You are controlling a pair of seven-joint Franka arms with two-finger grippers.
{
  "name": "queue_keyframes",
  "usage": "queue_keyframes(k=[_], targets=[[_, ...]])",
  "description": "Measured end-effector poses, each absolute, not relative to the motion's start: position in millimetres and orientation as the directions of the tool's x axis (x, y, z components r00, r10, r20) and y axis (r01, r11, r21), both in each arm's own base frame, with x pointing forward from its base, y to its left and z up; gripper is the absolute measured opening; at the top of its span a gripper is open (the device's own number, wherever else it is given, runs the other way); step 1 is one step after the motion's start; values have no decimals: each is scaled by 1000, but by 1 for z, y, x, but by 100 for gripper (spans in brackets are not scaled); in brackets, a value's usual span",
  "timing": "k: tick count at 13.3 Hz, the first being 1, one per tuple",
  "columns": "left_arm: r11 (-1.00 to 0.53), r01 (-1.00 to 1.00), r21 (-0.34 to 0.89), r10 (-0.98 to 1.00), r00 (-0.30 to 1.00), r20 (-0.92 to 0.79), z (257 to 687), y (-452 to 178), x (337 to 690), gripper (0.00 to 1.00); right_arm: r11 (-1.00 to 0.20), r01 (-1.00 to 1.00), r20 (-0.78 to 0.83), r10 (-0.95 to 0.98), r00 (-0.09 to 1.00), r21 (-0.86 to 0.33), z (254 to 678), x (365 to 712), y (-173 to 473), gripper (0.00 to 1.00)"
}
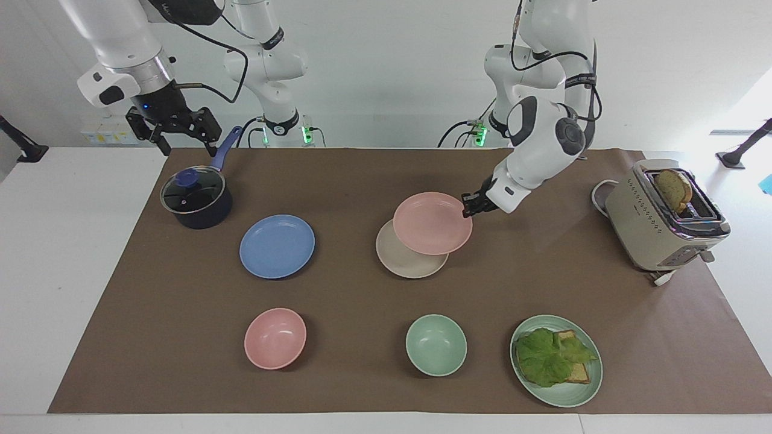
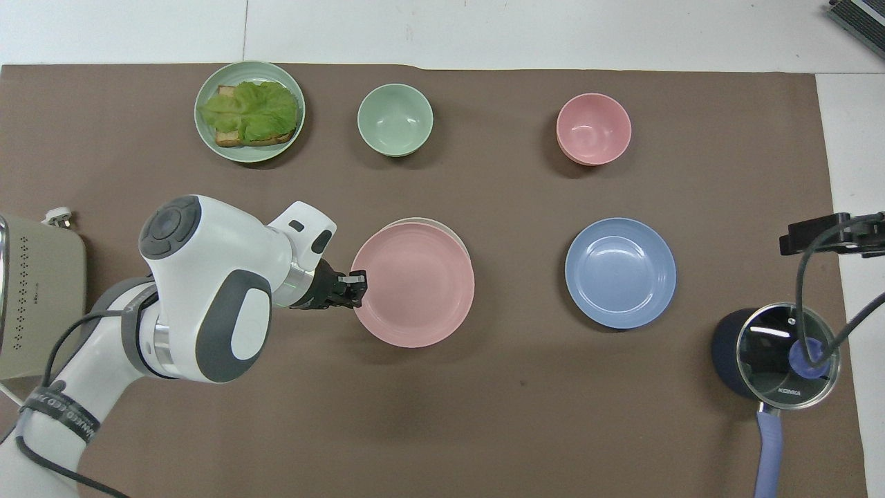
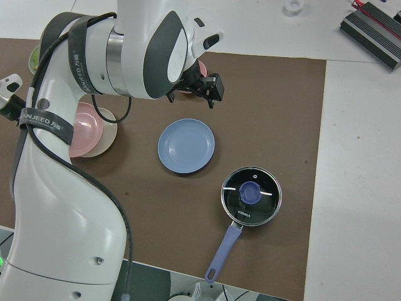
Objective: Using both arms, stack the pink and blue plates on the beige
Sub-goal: 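Slide the pink plate with the left gripper onto the beige plate, then open the left gripper and withdraw it while the right gripper reaches the blue plate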
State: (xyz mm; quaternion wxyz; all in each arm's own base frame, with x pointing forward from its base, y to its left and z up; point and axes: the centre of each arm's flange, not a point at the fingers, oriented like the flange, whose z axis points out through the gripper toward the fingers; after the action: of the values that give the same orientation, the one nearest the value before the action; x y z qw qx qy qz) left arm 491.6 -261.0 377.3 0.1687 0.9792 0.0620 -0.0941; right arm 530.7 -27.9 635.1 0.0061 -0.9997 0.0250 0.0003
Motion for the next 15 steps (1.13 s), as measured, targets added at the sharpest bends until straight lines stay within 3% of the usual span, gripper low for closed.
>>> queue_keyframes(k=[6, 8, 14, 15], targets=[[-938, 178, 296, 128, 975, -180, 331, -269, 499, 7, -999, -50, -1, -50, 999, -12, 635, 531, -28, 100], [-938, 177, 297, 128, 976, -178, 332, -270, 499, 23, -999, -50, -1, -50, 999, -12, 635, 531, -28, 100], [-933, 181, 310, 137, 978, -158, 344, -267, 508, 96, -999, -45, 27, -46, 999, -12, 631, 535, -32, 100], [-933, 182, 309, 140, 978, -153, 351, -261, 514, 100, -999, -45, 18, -46, 999, -12, 626, 535, -33, 100]])
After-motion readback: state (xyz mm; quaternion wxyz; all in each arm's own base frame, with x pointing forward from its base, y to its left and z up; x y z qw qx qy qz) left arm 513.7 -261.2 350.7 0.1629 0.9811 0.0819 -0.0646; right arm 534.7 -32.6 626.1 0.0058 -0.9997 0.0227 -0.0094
